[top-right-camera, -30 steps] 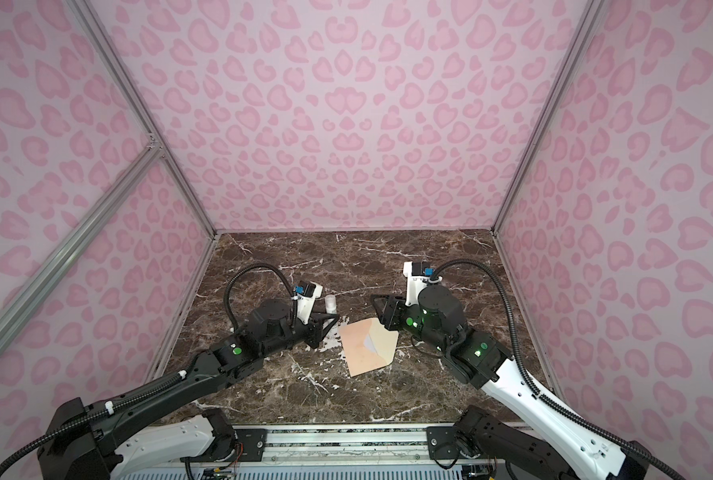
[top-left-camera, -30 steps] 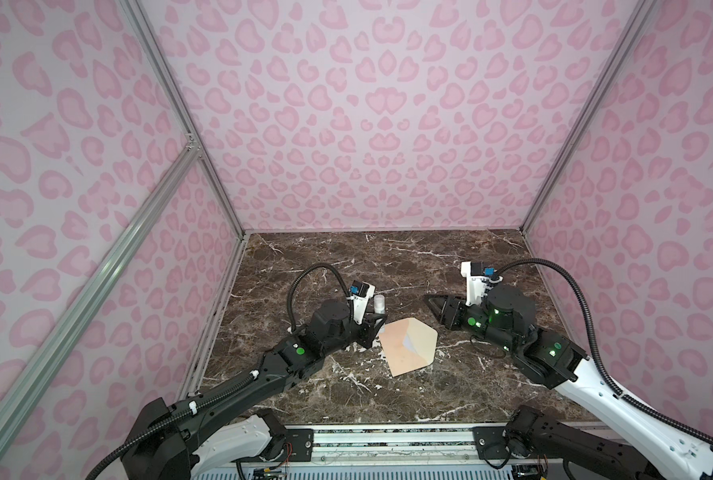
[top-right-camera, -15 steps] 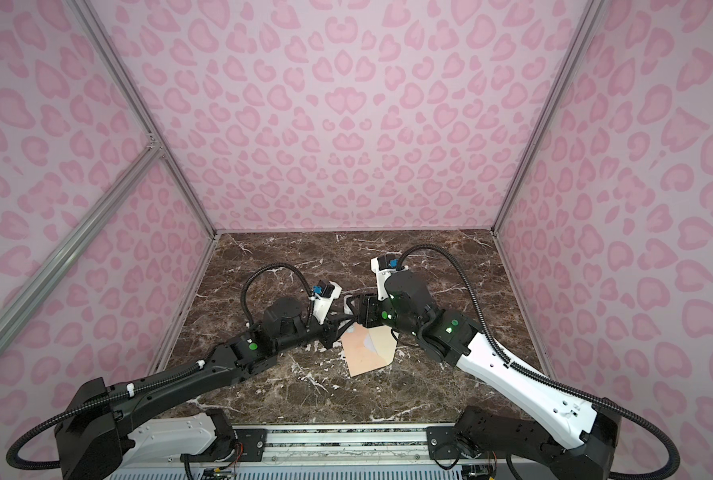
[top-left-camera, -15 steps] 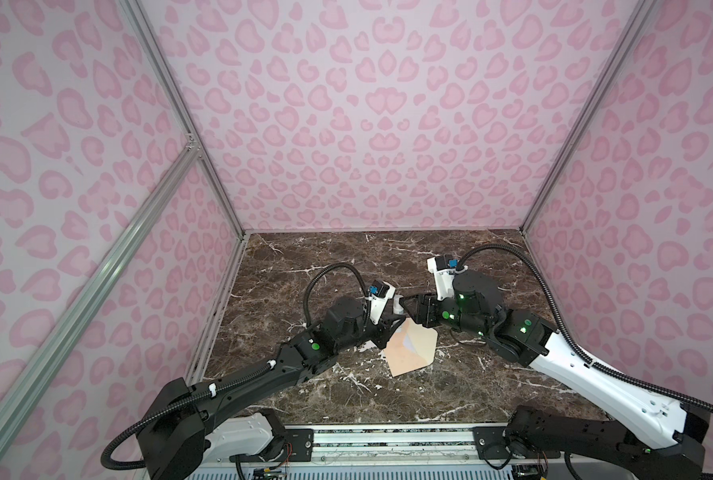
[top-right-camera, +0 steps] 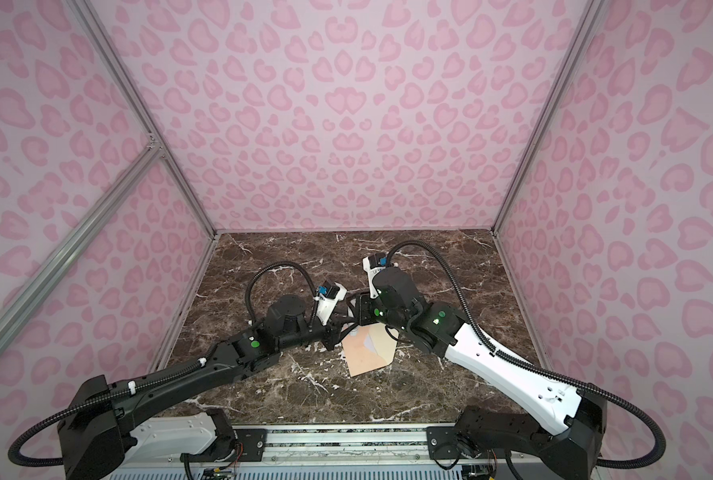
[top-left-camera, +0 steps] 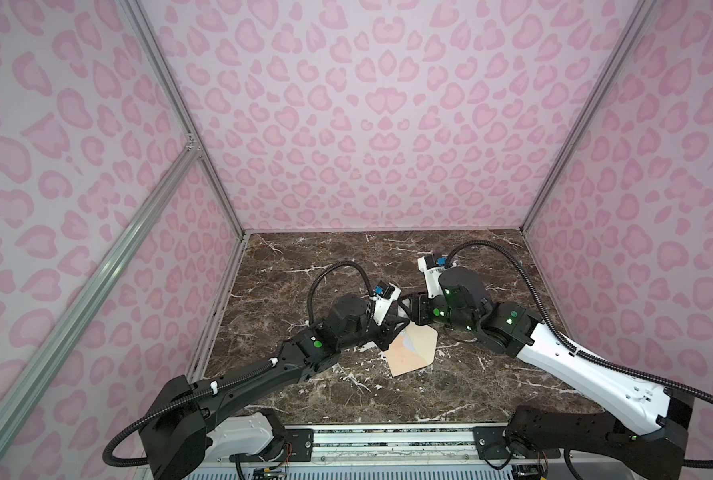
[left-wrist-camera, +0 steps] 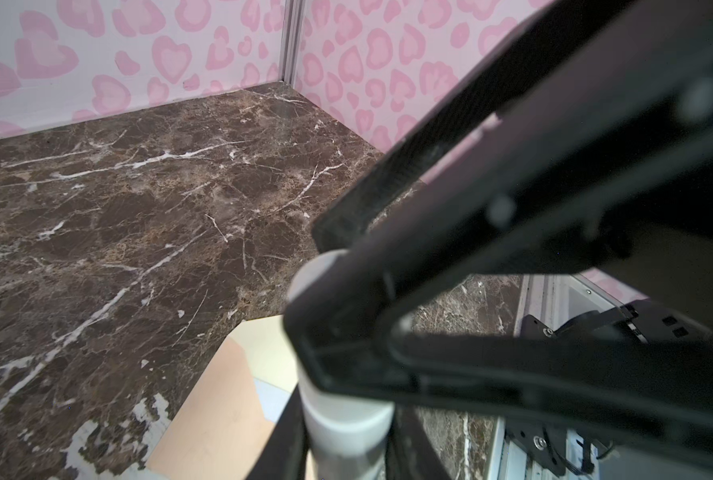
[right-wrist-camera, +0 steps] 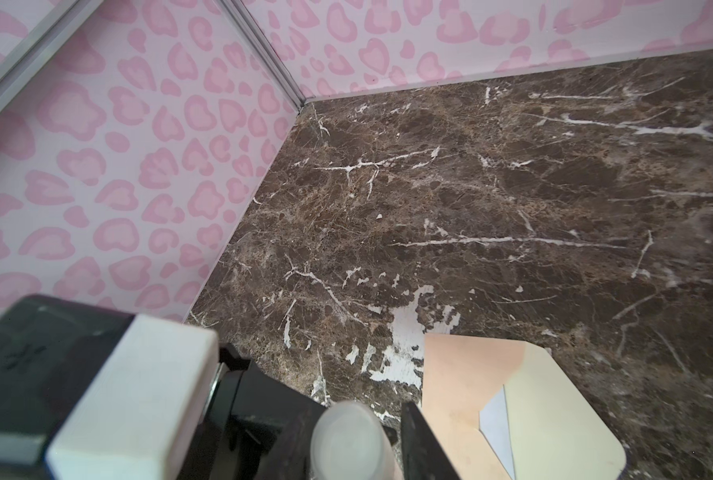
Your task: Place the letter into the envelope and seal it
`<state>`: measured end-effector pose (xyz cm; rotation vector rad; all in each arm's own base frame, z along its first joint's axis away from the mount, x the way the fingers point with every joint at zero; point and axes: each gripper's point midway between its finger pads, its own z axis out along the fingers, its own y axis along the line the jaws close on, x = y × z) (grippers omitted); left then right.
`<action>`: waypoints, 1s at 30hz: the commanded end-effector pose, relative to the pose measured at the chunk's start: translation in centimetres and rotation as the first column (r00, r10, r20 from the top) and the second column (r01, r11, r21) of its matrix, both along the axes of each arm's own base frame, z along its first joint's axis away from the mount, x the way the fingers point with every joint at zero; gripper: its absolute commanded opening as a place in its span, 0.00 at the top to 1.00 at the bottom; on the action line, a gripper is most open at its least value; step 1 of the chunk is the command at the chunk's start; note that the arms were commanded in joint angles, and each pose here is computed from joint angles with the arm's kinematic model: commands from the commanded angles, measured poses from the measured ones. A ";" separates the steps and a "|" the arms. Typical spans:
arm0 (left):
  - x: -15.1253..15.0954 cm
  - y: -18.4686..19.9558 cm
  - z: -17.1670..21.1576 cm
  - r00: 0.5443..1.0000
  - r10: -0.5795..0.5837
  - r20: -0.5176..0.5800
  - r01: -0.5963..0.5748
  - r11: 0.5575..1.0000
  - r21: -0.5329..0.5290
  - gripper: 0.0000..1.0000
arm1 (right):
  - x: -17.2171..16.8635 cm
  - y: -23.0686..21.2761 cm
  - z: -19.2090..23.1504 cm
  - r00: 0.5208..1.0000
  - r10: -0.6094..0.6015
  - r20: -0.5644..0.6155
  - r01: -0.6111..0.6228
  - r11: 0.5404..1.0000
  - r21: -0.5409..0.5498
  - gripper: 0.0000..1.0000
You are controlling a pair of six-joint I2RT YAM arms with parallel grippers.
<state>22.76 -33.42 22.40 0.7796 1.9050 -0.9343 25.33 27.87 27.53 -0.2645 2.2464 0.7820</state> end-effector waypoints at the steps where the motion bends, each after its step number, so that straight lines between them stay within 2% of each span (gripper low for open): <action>1: -0.2 -0.4 0.7 1.000 -0.025 0.013 0.025 1.000 -0.013 0.82 | 0.4 -0.2 -0.3 1.000 -0.013 0.014 0.014 0.999 -0.034 0.65; 5: -0.2 -0.4 0.7 1.000 -0.027 0.013 0.027 1.000 -0.013 0.82 | 0.4 0.0 -0.9 1.000 -0.008 0.002 0.008 0.999 -0.044 0.66; 8: -0.2 -0.4 0.7 1.000 -0.026 0.012 0.026 1.000 -0.014 0.82 | 0.3 0.1 -1.1 1.000 -0.008 -0.004 0.007 0.999 -0.049 0.62; 17: -0.4 -0.5 0.8 0.999 -0.033 0.007 0.033 0.999 -0.022 0.82 | 0.4 -0.1 -1.0 1.000 -0.021 0.009 0.021 0.998 -0.058 0.83; 20: -0.4 -0.6 0.7 0.999 -0.037 0.002 0.037 0.999 -0.019 0.83 | 0.5 -0.2 -0.8 1.000 -0.025 0.015 0.026 0.998 -0.060 0.85; 26: -0.3 -0.9 -1.0 0.998 -0.043 -0.042 0.044 0.999 0.018 0.96 | 0.9 -0.6 0.2 0.998 -0.041 0.049 0.044 0.996 -0.076 0.92; 30: -0.4 -1.0 -2.2 0.997 -0.042 -0.071 0.045 0.998 0.040 0.96 | 1.4 -1.0 1.0 0.996 -0.054 0.073 0.060 0.994 -0.090 0.95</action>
